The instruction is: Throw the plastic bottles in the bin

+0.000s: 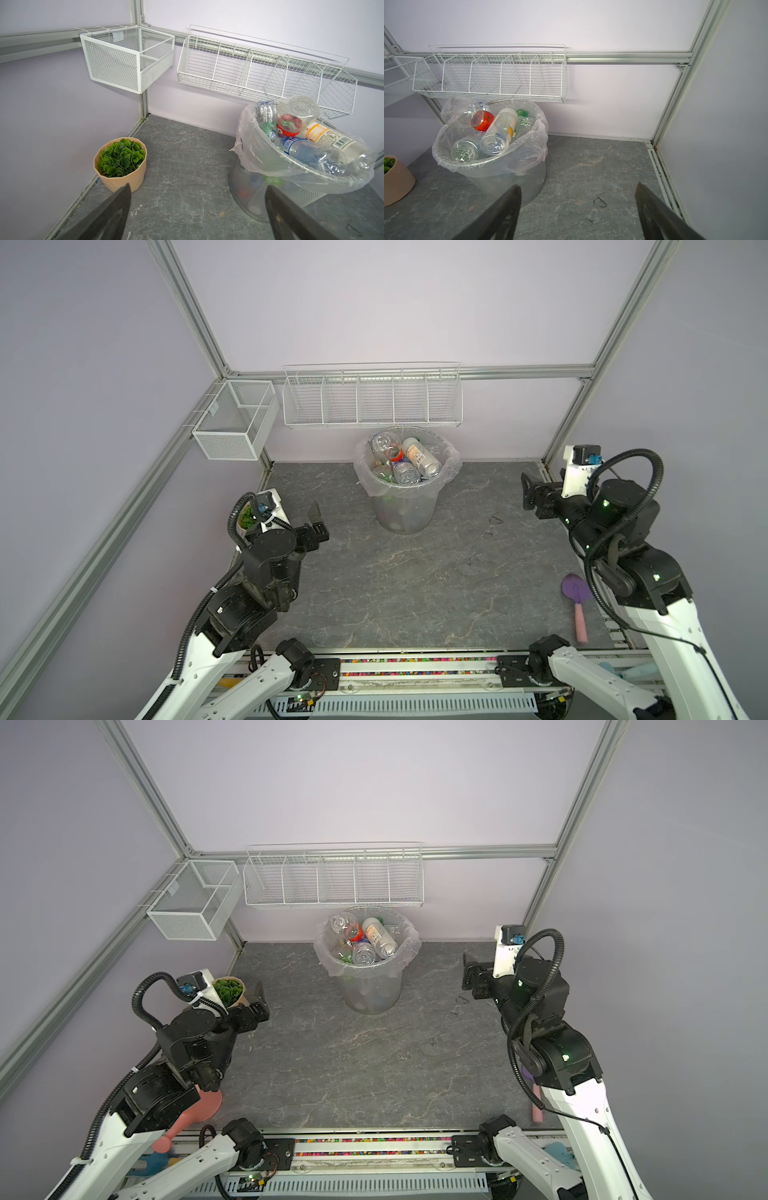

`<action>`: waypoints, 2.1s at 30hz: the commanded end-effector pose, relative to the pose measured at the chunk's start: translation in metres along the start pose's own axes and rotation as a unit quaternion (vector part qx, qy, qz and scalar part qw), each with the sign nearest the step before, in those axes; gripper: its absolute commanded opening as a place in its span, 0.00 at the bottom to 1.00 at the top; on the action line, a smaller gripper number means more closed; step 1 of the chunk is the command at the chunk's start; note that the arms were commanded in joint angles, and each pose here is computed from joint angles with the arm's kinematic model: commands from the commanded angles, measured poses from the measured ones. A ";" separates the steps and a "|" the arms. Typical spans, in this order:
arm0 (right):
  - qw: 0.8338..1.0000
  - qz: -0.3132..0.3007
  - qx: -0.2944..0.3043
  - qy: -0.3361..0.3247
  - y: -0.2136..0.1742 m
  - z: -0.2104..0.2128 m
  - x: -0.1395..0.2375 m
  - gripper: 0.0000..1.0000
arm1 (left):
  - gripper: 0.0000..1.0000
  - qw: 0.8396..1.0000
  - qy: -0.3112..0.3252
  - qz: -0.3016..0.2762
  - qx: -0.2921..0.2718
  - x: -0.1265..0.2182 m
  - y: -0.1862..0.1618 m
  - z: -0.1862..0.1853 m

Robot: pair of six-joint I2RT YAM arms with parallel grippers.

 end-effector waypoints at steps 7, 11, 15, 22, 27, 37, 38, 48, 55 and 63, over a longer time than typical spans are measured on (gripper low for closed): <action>0.998 -0.009 0.008 -0.060 -0.013 -0.016 0.023 0.88 | 1.00 0.999 0.038 -0.037 0.000 0.011 0.011 0.016; 0.997 -0.008 0.009 -0.076 -0.022 -0.021 0.031 0.88 | 0.99 0.997 0.053 -0.049 -0.004 0.013 0.009 0.022; 0.996 -0.006 0.012 -0.094 -0.040 -0.025 0.036 0.88 | 0.99 0.995 0.076 -0.064 -0.008 0.016 0.006 0.031; 0.993 0.009 0.016 -0.118 -0.081 -0.030 0.040 0.88 | 1.00 0.992 0.098 -0.075 -0.036 0.011 -0.014 0.037; 0.990 0.029 0.013 -0.135 -0.113 -0.033 0.039 0.88 | 1.00 0.989 0.119 -0.066 -0.056 0.002 -0.033 0.038; 0.983 0.049 -0.017 -0.173 -0.167 -0.036 0.033 0.88 | 0.99 0.985 0.138 -0.055 -0.088 -0.018 -0.077 0.037; 0.986 0.044 -0.015 -0.163 -0.173 -0.035 0.032 0.89 | 0.99 0.985 0.138 -0.052 -0.091 -0.020 -0.083 0.037; 0.984 0.060 -0.014 -0.165 -0.210 -0.034 0.027 0.88 | 0.99 0.983 0.150 -0.047 -0.095 -0.028 -0.124 0.048; 0.970 0.101 -0.027 -0.220 -0.225 -0.038 0.015 0.88 | 1.00 0.977 0.182 -0.046 -0.097 -0.034 -0.146 0.054; 0.938 0.131 -0.067 -0.312 -0.248 -0.046 0.009 0.89 | 1.00 0.974 0.196 -0.051 -0.100 -0.037 -0.155 0.056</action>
Point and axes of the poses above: each gripper's point midway between its finger pads, its own x axis back along the fingers, its own z axis along the line the jaws close on, y = z × x, the point moved 9 cm from there along x, back along the fingers, and after that the axes turned 3 degrees about x, right-handed, at the moved point
